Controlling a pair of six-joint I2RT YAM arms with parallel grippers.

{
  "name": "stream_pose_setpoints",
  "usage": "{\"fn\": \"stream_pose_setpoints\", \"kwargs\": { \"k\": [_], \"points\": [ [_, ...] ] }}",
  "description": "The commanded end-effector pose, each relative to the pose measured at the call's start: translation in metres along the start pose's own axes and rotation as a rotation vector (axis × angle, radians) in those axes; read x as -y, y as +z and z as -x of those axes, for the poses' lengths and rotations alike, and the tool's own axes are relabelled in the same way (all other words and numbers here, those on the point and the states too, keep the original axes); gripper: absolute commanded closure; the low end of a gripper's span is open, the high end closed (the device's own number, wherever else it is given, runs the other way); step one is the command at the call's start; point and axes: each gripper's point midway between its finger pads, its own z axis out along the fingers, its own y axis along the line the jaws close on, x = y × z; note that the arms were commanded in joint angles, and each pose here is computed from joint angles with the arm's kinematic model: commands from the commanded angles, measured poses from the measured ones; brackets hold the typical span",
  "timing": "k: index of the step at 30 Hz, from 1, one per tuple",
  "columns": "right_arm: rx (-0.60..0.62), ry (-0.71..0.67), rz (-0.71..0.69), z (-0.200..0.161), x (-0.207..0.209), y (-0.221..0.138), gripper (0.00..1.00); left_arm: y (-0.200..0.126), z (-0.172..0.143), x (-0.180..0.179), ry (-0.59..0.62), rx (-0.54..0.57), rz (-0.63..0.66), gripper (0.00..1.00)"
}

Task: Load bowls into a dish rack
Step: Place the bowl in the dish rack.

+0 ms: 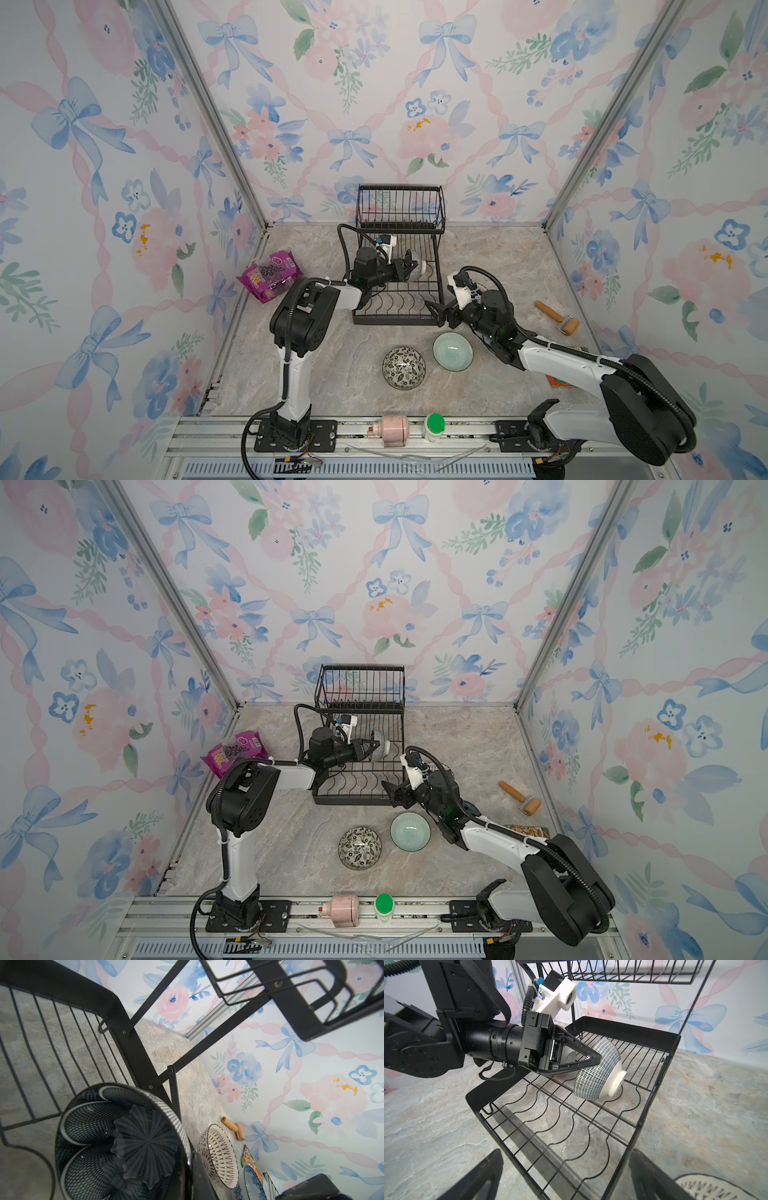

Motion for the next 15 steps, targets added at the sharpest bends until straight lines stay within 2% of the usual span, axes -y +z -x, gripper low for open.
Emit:
{"fn": "stream_pose_setpoints", "kwargs": {
  "k": [1,15],
  "points": [
    [0.028,-0.025,0.034,0.008,-0.010,0.000,0.04,-0.001,0.016,0.024,0.037,0.050,-0.111,1.00],
    [0.019,-0.039,0.043,0.005,-0.015,0.003,0.04,-0.002,0.010,-0.008,0.009,0.044,0.000,1.00]
  ]
}}
